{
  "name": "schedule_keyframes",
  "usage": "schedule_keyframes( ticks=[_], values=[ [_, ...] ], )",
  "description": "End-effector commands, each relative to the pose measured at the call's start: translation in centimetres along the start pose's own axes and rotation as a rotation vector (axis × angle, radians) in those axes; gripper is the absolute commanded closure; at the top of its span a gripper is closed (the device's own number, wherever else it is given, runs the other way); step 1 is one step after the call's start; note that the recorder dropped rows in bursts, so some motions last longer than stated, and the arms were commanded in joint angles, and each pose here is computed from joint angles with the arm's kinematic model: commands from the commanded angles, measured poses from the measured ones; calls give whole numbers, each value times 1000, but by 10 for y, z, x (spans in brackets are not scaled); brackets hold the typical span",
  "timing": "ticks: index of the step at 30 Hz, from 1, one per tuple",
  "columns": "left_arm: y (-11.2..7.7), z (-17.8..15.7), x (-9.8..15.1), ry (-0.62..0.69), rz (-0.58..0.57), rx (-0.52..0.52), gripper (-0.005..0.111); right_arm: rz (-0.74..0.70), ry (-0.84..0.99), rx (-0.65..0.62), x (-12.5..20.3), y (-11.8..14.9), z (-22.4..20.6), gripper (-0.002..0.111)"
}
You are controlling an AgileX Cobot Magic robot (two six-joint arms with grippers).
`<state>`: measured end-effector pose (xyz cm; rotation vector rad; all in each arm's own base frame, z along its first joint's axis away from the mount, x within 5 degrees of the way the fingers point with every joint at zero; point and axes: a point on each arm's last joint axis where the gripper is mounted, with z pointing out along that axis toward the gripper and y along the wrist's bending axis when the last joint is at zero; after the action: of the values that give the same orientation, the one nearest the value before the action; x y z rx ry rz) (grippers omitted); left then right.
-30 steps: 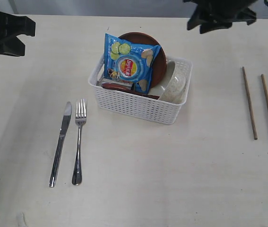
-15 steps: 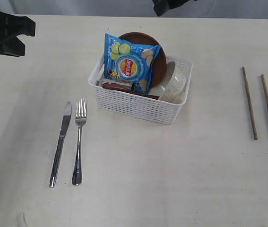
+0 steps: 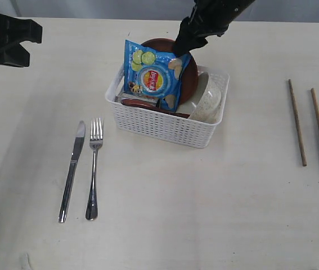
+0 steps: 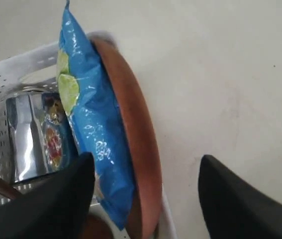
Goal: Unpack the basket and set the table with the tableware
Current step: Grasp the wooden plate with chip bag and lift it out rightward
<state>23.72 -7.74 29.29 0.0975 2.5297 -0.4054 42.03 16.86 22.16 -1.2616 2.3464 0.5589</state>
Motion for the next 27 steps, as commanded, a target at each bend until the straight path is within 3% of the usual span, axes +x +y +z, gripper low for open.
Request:
schedule_keyframes(
  ticks=[1,6,20,22,27],
  values=[
    [0,1,1,0,-20,6,107,-27,4,-40,2,0,5,50],
    [0,1,1,0,-20,6,107,-75,-38,-144,-1,9,6,50],
    [0,1,1,-4,-20,6,107,-112,19,-166,0,18,25,51],
    [0,1,1,-4,-20,6,107,-146,43,-141,-1,22,29,58],
    [0,1,1,-4,-20,6,107,-172,78,-115,-3,27,33,94]
  ],
)
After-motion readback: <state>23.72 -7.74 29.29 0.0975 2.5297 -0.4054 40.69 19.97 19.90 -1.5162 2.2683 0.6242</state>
